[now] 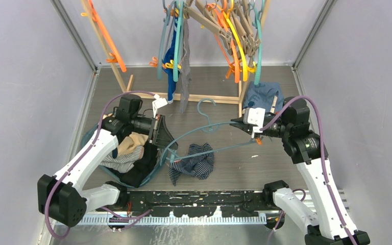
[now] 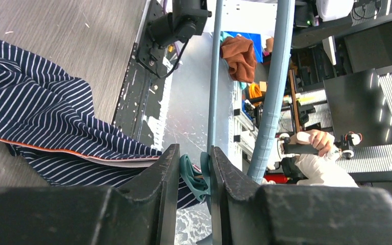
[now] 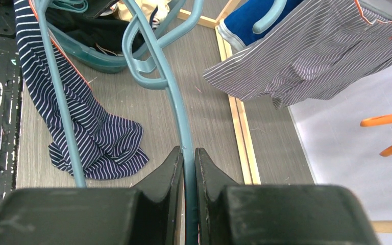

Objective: Remove the underwear clipped to the hanger
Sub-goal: Remove the underwear from the hanger, then place the hanger at the clothesline.

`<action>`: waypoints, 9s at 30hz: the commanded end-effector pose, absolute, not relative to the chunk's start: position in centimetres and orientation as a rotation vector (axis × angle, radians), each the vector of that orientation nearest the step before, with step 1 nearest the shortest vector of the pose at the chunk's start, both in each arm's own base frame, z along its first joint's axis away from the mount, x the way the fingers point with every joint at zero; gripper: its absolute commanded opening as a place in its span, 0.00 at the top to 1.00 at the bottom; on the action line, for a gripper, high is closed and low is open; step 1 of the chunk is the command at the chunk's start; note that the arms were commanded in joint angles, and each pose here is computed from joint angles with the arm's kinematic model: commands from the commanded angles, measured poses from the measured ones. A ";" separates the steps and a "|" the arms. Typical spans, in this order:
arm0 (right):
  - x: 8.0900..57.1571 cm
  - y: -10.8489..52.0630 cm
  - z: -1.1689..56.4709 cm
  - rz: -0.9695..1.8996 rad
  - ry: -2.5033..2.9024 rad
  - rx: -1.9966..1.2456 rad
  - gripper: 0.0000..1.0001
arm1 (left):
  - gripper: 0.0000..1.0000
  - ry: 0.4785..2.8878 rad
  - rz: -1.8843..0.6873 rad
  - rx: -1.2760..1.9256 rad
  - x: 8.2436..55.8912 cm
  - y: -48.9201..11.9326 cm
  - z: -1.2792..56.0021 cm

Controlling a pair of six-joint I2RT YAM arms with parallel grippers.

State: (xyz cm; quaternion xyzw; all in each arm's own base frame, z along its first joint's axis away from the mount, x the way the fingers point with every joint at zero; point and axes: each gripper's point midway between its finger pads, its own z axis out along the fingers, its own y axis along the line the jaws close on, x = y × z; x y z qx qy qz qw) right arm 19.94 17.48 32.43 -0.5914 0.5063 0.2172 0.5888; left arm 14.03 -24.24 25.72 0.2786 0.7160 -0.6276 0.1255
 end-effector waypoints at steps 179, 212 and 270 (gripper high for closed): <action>23.0 14.9 24.7 0.555 1.486 -1.097 0.27 | 1.00 1.879 0.031 0.514 26.5 -5.9 43.1; 23.2 14.2 23.9 0.526 1.502 -1.084 0.27 | 1.00 1.566 -0.038 0.256 38.6 -8.8 53.9; 23.1 14.4 22.9 0.552 1.525 -1.102 0.28 | 0.64 1.529 -0.007 0.194 39.3 -6.6 49.6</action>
